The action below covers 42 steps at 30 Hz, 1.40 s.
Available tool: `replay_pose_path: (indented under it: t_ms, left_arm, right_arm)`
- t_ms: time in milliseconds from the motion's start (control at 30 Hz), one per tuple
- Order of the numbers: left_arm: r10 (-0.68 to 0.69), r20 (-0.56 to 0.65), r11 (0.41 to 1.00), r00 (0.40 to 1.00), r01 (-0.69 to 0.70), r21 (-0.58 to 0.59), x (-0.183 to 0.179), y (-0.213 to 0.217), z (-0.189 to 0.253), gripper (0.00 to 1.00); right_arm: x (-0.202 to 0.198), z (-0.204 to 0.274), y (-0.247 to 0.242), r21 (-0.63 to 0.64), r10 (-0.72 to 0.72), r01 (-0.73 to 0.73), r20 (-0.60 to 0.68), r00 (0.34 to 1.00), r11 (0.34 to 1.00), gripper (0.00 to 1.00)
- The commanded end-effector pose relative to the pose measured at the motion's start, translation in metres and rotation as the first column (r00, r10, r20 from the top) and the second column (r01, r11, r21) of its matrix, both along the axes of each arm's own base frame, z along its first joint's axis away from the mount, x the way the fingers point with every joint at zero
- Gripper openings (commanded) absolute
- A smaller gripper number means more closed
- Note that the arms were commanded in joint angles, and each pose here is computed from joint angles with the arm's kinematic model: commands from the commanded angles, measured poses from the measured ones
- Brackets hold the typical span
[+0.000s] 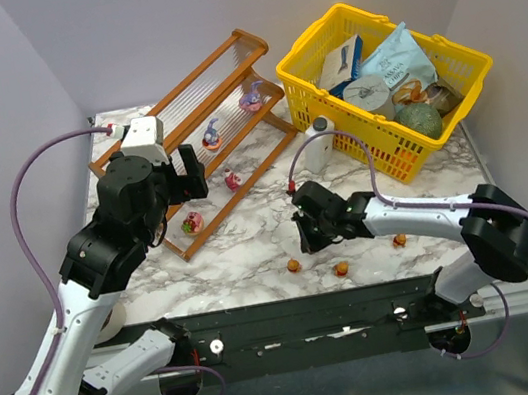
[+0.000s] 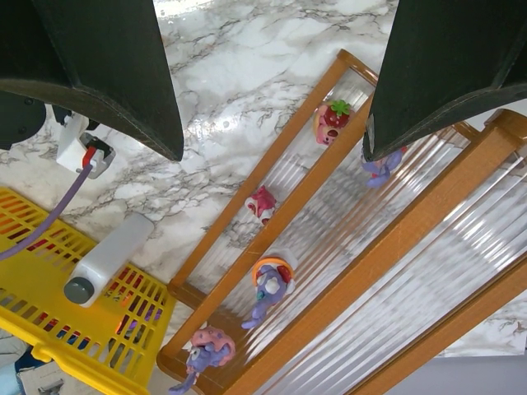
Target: Place and organize the plastic toys onto the shelf
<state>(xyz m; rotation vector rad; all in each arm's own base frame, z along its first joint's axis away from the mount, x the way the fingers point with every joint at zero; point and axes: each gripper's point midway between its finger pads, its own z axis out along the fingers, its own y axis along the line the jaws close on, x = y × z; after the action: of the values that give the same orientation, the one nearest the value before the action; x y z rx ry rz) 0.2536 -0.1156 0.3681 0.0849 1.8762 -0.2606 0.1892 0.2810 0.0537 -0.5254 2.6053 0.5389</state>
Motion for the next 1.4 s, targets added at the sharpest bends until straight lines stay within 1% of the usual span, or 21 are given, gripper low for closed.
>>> replay_pose_path:
  t_ms: [0,167,300,533,567,700,933,1000,1033,1067,1100,1133,1167,1233,1267,1300,1333,1367]
  left_arm:
    - [0.001,0.022,1.000,1.000,0.000,-0.003,0.000,0.001,0.008,0.99]
    - [0.022,0.038,1.000,0.999,-0.022,0.002,-0.001,0.007,0.014,0.99]
    - [0.030,0.036,1.000,0.999,-0.030,0.002,-0.002,0.009,0.014,0.99]
    - [0.037,0.031,0.999,0.999,-0.037,-0.003,-0.003,0.010,0.012,0.99]
    - [0.037,0.031,0.999,0.999,-0.037,-0.003,-0.003,0.011,0.013,0.99]
    - [0.039,0.031,0.999,0.999,-0.039,-0.002,-0.004,0.011,0.013,0.99]
    - [0.032,0.031,0.999,0.999,-0.031,-0.011,-0.004,0.009,0.012,0.99]
    - [0.028,0.032,0.999,0.999,-0.028,-0.016,-0.004,0.008,0.013,0.99]
    - [0.027,0.032,1.000,0.999,-0.026,-0.017,-0.004,0.008,0.013,0.99]
    - [0.026,0.030,1.000,0.999,-0.025,-0.018,-0.004,0.008,0.012,0.99]
    - [0.023,0.029,1.000,0.999,-0.023,-0.020,-0.004,0.007,0.012,0.99]
    - [0.021,0.030,1.000,0.999,-0.021,-0.020,-0.004,0.007,0.012,0.99]
    - [0.020,0.030,1.000,0.999,-0.019,-0.020,-0.004,0.006,0.012,0.99]
    - [0.020,0.031,1.000,0.999,-0.019,-0.021,-0.005,0.007,0.013,0.99]
    - [0.020,0.030,1.000,0.999,-0.020,-0.022,-0.005,0.007,0.012,0.99]
    - [0.020,0.031,1.000,0.999,-0.019,-0.021,-0.005,0.007,0.013,0.99]
    - [0.018,0.032,1.000,0.999,-0.018,-0.022,-0.005,0.007,0.013,0.99]
    - [0.018,0.030,1.000,0.999,-0.017,-0.018,-0.005,0.007,0.012,0.99]
  right_arm:
    - [0.012,-0.020,-0.010,-0.056,-0.109,0.110,0.023,0.994,0.992,0.01]
    - [0.012,-0.030,-0.024,-0.096,-0.204,0.205,0.019,0.979,0.974,0.01]
    - [0.017,-0.035,-0.042,-0.141,-0.302,0.307,0.056,0.952,0.941,0.01]
    - [0.021,-0.041,-0.061,-0.191,-0.393,0.399,0.072,0.917,0.897,0.01]
    - [0.022,-0.041,-0.065,-0.193,-0.428,0.433,0.067,0.901,0.881,0.01]
    - [0.021,-0.041,-0.082,-0.221,-0.490,0.495,0.080,0.868,0.840,0.01]
    - [0.019,-0.007,-0.069,-0.104,-0.440,0.444,0.061,0.896,0.890,0.01]
    - [0.023,0.014,-0.062,-0.046,-0.446,0.449,0.063,0.893,0.892,0.07]
    - [0.020,0.019,-0.066,-0.057,-0.458,0.461,0.057,0.887,0.886,0.09]
    - [0.020,0.026,-0.065,-0.044,-0.478,0.481,0.052,0.877,0.876,0.17]
    - [0.022,0.031,-0.067,-0.045,-0.502,0.504,0.055,0.863,0.862,0.22]
    - [0.019,0.038,-0.073,-0.077,-0.522,0.524,0.050,0.851,0.848,0.26]
    - [0.020,0.042,-0.075,-0.082,-0.566,0.567,0.040,0.824,0.820,0.34]
    - [0.016,0.047,-0.087,-0.159,-0.609,0.608,0.049,0.792,0.778,0.40]
    - [0.015,0.047,-0.090,-0.182,-0.626,0.623,0.048,0.778,0.761,0.47]
    - [0.015,0.044,-0.093,-0.207,-0.652,0.647,0.051,0.756,0.734,0.50]
    - [0.012,0.044,-0.097,-0.234,-0.662,0.654,0.055,0.748,0.719,0.54]
    - [0.013,0.044,-0.098,-0.239,-0.669,0.662,0.062,0.740,0.710,0.62]
